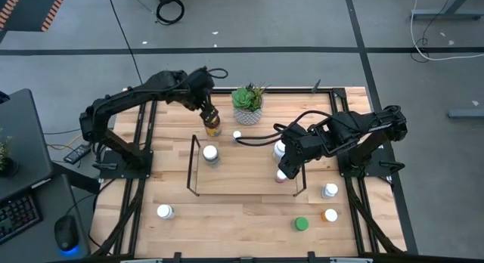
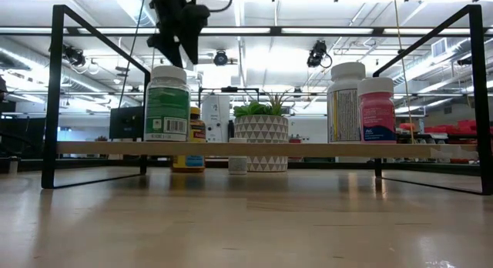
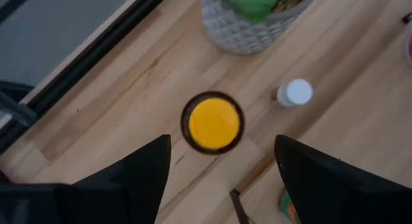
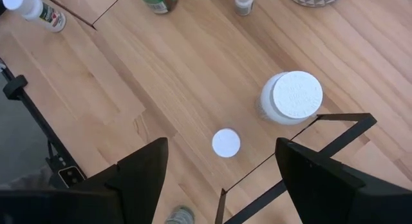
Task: Pick and place medicine bottles onto shelf by color
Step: Put the large yellow medicine bottle on the shelf
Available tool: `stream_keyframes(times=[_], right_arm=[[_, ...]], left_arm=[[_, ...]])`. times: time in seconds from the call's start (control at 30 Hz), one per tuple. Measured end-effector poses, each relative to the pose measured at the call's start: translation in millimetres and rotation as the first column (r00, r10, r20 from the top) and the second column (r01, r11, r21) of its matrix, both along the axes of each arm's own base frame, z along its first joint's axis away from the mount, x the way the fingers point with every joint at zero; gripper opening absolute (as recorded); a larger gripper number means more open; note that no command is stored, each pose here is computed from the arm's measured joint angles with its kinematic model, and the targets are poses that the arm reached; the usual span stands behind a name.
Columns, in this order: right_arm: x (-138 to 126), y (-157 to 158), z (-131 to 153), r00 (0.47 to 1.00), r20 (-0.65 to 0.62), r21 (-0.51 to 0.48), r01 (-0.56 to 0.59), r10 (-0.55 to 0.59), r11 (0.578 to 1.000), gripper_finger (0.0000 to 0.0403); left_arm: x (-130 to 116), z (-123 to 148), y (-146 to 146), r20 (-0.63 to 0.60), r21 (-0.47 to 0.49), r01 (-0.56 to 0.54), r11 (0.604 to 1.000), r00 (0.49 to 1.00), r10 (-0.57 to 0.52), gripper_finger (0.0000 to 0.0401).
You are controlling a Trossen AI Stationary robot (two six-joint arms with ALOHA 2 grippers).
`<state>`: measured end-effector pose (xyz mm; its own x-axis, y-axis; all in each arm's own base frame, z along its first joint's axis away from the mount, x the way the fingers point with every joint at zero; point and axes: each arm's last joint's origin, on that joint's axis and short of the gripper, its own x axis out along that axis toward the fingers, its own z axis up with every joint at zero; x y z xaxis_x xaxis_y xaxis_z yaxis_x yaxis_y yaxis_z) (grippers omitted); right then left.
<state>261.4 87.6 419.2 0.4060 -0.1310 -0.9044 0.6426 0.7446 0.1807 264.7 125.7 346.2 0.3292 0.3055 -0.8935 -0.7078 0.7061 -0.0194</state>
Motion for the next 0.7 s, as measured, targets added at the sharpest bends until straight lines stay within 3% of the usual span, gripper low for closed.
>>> stream_keyframes(times=[0.7], right_arm=[[1,-2,0,0.999,-0.023,0.05,-0.037,0.038,0.998,0.0294]], left_arm=[[34,-57,17,-0.196,-0.108,0.016,0.994,0.98,-0.037,0.0284]])
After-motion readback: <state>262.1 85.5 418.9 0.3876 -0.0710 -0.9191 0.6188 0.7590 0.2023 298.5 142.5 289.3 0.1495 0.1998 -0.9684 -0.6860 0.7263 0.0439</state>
